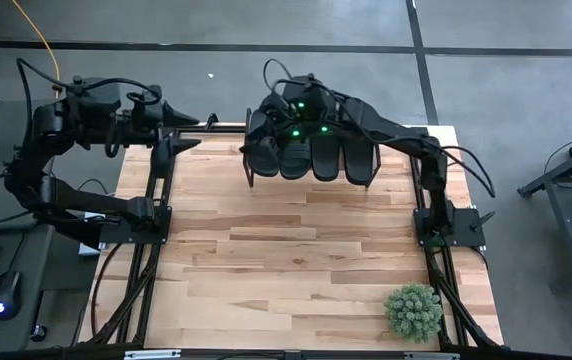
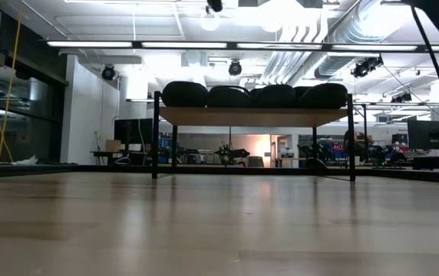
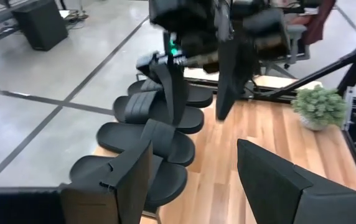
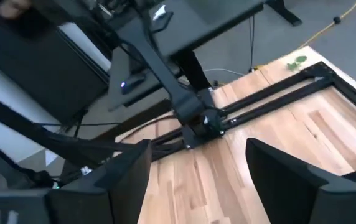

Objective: Pick and place slides into the shelf
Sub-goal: Return to Home Position

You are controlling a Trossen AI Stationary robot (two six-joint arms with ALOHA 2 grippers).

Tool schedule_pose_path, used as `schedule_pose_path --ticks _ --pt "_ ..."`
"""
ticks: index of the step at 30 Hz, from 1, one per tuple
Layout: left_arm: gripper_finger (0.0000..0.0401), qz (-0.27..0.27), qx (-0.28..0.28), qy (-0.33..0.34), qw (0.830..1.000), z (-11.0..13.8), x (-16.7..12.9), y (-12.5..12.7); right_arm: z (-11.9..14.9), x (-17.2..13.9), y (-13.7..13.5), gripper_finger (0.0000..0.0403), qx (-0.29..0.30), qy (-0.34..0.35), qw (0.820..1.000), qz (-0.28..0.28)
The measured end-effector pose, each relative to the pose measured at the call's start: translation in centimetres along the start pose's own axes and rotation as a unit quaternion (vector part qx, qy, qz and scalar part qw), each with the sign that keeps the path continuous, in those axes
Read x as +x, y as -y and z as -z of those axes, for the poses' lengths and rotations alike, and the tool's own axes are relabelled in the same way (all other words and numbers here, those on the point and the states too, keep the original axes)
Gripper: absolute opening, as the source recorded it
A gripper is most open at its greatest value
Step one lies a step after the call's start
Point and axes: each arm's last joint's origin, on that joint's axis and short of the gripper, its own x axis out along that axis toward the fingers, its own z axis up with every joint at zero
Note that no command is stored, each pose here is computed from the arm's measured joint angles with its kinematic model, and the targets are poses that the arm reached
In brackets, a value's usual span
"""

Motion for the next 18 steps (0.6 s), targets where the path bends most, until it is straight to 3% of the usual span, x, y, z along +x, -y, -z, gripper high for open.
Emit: schedule_pose_path --ticks 18 --pt "0.0216 0.077 -0.028 0.035 0.996 0.1 -1.9 0.5 -1.0 -7.7 -7.5 0.0252 -0.069 0.065 0.993 -0.071"
